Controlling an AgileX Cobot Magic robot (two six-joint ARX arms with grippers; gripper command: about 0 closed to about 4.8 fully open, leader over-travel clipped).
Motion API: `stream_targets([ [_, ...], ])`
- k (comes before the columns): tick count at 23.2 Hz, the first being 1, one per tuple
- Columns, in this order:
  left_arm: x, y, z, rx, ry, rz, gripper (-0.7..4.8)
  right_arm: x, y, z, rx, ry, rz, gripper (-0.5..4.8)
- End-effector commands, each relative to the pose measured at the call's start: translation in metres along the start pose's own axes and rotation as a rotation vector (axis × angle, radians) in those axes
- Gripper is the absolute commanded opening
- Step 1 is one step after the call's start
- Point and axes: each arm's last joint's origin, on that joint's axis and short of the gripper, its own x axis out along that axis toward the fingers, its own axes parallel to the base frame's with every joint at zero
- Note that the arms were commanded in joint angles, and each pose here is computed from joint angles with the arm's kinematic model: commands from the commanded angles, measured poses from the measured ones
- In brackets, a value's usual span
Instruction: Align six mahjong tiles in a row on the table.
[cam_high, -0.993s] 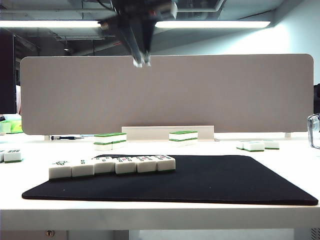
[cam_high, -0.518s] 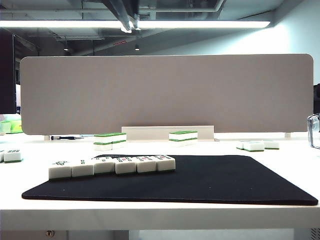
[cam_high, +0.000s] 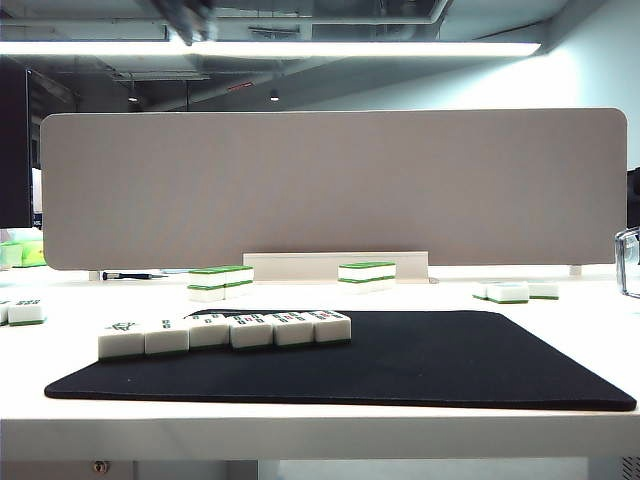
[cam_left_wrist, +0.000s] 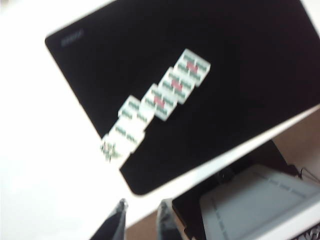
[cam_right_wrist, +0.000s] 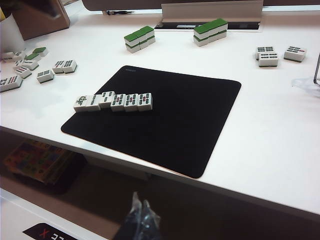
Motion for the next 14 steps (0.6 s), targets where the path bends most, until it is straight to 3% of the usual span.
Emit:
stream_targets([
  [1,-0.001,0.0,-0.023,-0.019,0.043,-0.001,0.79,-0.003,0.001,-0.001,-0.014,-0.023,0.006,-0.01],
  [8,0.009,0.001,-0.087,-0.017,0.156,0.0,0.79,-0.003,0.001,-0.001,-0.015,-0.024,0.003,-0.01],
  [14,0.006,0.002,-0.113,-0.014,0.158,0.0,0.79,-0.003,0.001,-0.001,-0.015,-0.024,0.003,-0.01],
])
